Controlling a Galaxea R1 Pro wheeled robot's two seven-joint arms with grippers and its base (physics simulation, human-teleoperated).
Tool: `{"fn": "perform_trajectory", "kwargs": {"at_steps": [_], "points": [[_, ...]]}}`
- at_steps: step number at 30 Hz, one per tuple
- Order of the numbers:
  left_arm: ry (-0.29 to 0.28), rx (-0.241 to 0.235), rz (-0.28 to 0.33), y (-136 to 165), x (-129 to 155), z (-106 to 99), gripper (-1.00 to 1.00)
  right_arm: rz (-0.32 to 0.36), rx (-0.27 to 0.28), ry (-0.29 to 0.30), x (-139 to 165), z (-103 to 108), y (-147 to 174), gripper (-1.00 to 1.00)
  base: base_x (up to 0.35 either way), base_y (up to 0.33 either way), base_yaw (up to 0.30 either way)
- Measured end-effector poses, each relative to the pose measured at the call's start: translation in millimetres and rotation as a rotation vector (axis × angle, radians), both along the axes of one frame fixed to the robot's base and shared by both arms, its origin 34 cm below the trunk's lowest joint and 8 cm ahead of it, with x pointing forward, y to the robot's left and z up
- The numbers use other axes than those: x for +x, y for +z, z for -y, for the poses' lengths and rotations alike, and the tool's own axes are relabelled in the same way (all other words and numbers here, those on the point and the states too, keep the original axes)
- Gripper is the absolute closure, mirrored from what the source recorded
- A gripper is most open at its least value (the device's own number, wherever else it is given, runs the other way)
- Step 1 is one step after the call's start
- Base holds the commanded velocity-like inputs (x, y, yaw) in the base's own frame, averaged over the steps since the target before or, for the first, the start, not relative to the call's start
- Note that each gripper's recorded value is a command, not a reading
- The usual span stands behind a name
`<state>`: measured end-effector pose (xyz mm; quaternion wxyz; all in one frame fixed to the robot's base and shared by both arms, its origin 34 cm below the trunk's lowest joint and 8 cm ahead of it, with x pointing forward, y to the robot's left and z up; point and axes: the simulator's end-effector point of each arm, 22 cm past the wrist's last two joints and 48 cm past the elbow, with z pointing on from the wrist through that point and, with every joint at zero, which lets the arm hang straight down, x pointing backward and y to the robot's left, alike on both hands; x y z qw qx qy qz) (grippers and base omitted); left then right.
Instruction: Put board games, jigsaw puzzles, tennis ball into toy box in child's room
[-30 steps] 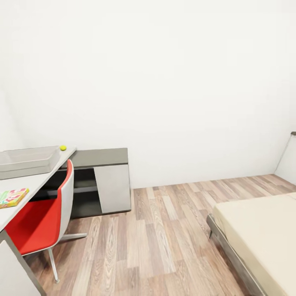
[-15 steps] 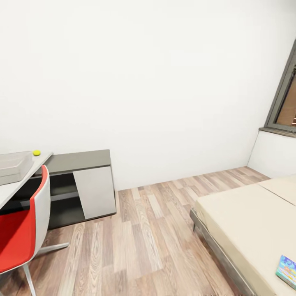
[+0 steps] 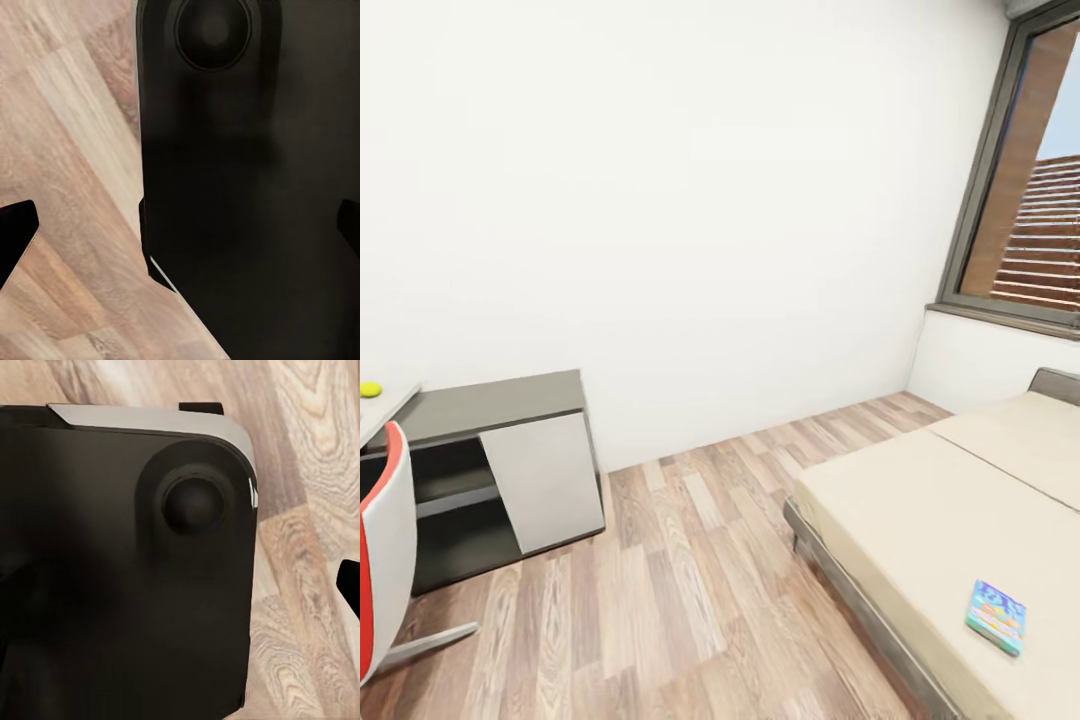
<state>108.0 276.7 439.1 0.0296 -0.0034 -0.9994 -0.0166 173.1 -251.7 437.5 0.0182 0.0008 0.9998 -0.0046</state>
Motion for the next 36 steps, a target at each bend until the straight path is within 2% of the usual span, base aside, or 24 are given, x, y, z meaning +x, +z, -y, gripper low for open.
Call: {"fn": "perform_trajectory", "kwargs": {"at_steps": [36], "points": [[0.0,0.0,0.0,0.0,-0.1,0.0,-1.0,0.001,-0.001,0.0,0.8,1.0,0.0,-1.0,0.0,0.0,-0.284]]}}
